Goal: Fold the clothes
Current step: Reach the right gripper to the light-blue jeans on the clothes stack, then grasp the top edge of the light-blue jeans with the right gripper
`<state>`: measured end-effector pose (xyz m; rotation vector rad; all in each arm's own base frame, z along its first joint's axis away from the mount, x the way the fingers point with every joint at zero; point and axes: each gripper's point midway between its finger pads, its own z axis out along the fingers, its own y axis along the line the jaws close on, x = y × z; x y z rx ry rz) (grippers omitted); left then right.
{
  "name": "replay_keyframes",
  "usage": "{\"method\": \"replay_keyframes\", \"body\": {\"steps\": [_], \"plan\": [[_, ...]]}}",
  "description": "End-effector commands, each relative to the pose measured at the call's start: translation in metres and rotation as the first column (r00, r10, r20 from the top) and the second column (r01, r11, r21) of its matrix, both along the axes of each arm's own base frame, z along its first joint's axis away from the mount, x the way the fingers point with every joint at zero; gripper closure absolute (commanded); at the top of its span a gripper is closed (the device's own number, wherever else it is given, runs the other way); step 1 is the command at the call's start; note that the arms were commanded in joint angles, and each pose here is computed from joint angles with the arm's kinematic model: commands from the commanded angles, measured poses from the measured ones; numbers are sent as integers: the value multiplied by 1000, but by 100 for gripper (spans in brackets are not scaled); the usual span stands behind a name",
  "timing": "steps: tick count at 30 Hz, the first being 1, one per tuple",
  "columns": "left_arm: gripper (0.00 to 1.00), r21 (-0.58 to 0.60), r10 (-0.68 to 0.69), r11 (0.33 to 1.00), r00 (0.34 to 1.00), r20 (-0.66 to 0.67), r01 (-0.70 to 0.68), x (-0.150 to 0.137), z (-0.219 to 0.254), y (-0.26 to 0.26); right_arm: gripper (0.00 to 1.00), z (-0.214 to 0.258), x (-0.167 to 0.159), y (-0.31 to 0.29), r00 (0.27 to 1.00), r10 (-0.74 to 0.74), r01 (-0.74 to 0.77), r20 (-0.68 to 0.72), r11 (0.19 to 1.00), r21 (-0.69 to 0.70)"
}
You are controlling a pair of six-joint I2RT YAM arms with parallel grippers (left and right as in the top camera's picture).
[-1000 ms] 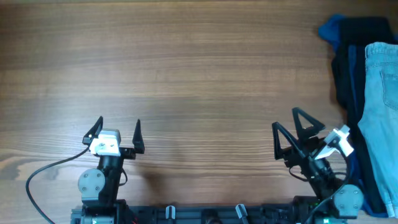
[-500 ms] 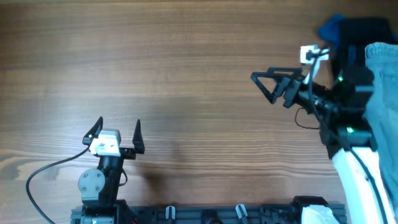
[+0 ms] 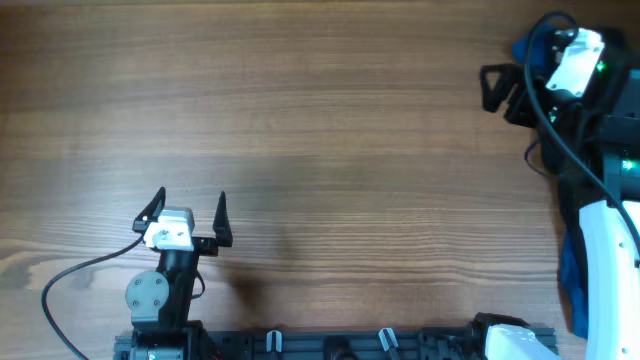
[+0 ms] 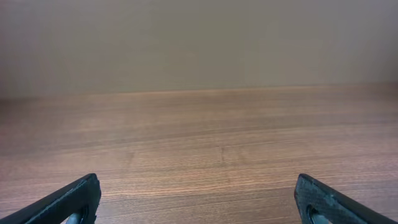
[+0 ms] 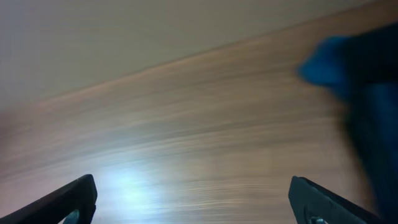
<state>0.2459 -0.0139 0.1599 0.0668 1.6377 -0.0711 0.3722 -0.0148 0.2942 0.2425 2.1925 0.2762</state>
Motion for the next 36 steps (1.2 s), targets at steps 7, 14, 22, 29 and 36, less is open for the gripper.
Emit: {"method": "replay_keyframes", "body": {"steps": [7,14,22,29,36], "plan": [[0,-5,4,1000,1000,-5,-4,0,-3,0,0,-36,6,-27,985,-117,106,-129,991,-87],[0,-5,4,1000,1000,-5,-4,0,-3,0,1,-14,34,-80,955,-289,273,-67,944,-185],[0,-5,4,1000,1000,-5,-4,0,-3,0,5,-131,44,-206,806,-527,466,-271,846,-260],[0,-5,4,1000,1000,-5,-4,0,-3,0,7,-158,69,-255,815,-546,398,-197,772,-496],[0,-5,4,1000,1000,-5,-4,0,-3,0,5,-215,77,-281,798,-546,263,-255,696,-668]]}}
